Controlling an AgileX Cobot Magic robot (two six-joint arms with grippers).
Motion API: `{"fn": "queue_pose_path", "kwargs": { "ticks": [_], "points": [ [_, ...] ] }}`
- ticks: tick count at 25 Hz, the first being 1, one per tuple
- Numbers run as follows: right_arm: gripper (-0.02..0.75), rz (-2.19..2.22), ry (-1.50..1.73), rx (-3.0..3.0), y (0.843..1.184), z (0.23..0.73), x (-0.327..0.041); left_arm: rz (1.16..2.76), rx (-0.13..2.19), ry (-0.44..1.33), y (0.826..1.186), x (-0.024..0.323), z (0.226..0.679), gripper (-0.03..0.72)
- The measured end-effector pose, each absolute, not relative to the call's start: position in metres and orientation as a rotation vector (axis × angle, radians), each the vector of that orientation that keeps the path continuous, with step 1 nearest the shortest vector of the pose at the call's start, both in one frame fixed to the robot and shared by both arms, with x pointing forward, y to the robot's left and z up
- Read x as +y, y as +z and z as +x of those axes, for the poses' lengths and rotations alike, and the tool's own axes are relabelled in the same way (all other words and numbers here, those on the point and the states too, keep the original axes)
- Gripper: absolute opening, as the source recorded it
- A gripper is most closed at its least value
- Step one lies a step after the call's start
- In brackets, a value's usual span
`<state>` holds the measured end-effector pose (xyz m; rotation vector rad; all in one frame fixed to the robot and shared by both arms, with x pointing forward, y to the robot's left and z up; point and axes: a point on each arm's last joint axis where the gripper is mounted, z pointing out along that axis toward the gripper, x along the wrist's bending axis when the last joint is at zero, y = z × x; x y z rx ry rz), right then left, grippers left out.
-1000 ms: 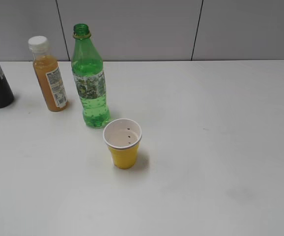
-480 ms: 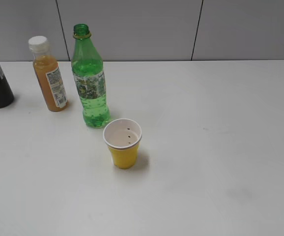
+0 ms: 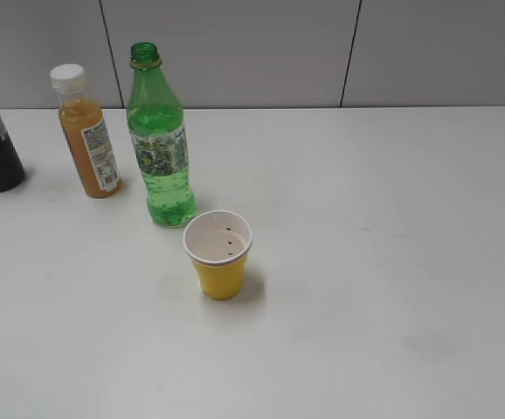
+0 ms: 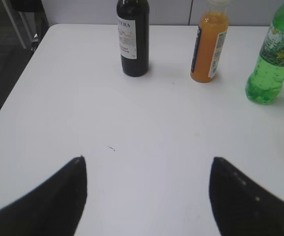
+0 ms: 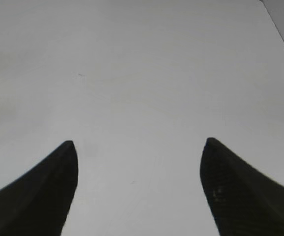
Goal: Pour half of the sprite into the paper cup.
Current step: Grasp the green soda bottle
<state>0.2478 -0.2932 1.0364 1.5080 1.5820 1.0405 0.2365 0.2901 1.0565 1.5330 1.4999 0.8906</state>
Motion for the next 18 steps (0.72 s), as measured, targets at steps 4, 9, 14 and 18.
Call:
{"fn": "queue_pose_path", "kwargs": {
  "ticks": [4,9,14,18],
  "points": [
    [0.582,1.508,1.040,1.582,1.036,0.248,-0.293,1.533,1.500,0.891,1.057,0.290,0.236,0.588],
    [0.582,1.508,1.040,1.582,1.036,0.248,-0.293,1.534,1.501,0.893,1.056,0.290,0.236,0.588],
    [0.582,1.509,1.041,1.582,1.036,0.248,-0.293,1.510,1.473,0.882,1.060,0.288,0.237,0.605],
    [0.582,1.509,1.041,1.582,1.036,0.248,-0.293,1.460,1.415,0.940,1.071,0.289,0.246,0.624]
  ]
}}
